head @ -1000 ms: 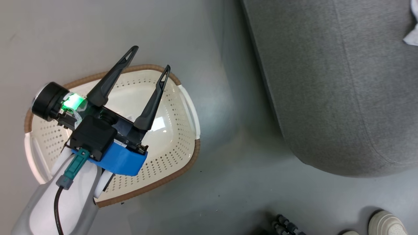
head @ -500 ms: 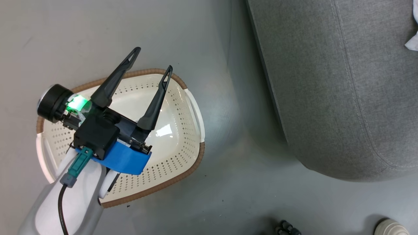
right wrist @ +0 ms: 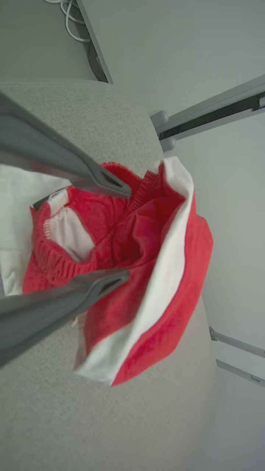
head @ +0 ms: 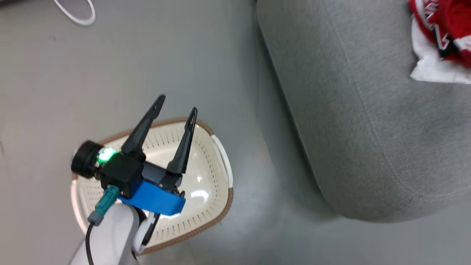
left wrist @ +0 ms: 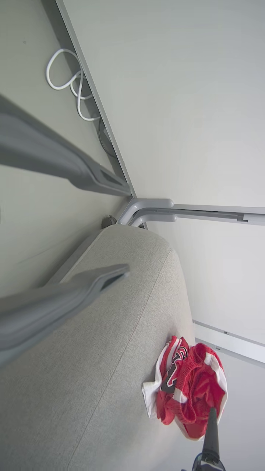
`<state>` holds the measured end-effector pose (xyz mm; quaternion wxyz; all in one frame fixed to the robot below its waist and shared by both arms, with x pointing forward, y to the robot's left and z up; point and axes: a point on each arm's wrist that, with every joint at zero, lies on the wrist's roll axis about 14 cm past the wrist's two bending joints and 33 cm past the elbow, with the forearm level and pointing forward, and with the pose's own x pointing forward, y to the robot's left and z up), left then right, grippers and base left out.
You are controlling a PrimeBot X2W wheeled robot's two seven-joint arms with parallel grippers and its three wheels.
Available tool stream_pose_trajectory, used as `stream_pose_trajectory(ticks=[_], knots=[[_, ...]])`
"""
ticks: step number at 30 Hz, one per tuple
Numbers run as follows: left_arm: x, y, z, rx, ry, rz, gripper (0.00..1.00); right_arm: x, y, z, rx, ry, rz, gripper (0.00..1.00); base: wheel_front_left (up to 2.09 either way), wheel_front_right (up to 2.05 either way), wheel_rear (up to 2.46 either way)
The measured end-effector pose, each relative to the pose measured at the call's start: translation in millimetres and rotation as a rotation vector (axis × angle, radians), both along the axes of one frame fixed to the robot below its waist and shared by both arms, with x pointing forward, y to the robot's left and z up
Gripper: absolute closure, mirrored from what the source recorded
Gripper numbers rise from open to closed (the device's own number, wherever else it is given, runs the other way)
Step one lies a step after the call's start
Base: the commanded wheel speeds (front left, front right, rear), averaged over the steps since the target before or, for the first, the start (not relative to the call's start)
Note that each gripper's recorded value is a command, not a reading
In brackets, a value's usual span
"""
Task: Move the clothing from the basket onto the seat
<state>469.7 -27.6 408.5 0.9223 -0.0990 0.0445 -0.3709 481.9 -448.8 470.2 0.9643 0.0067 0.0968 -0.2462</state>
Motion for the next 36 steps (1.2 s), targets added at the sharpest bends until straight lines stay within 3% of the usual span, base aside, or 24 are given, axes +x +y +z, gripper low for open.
stream_pose_trajectory(ticks=[10, 20, 36], knots=[[-32.3, 25.4, 47.8, -0.025, -0.014, 0.135, 0.00, -33.1, 52.7, 32.5, -0.033, -0.060, 0.161, 0.00, 0.00, 0.00, 0.00], [-64.2, 97.3, 72.8, -0.001, -0.046, 0.358, 0.00, -62.7, 143.6, 55.8, -0.027, -0.207, 0.359, 0.00, 0.00, 0.00, 0.00], [-107.2, 173.0, 74.1, -0.012, -0.021, 0.596, 0.00, -99.5, 241.7, 59.6, 0.050, -0.240, 0.514, 0.00, 0.00, 0.00, 0.00]])
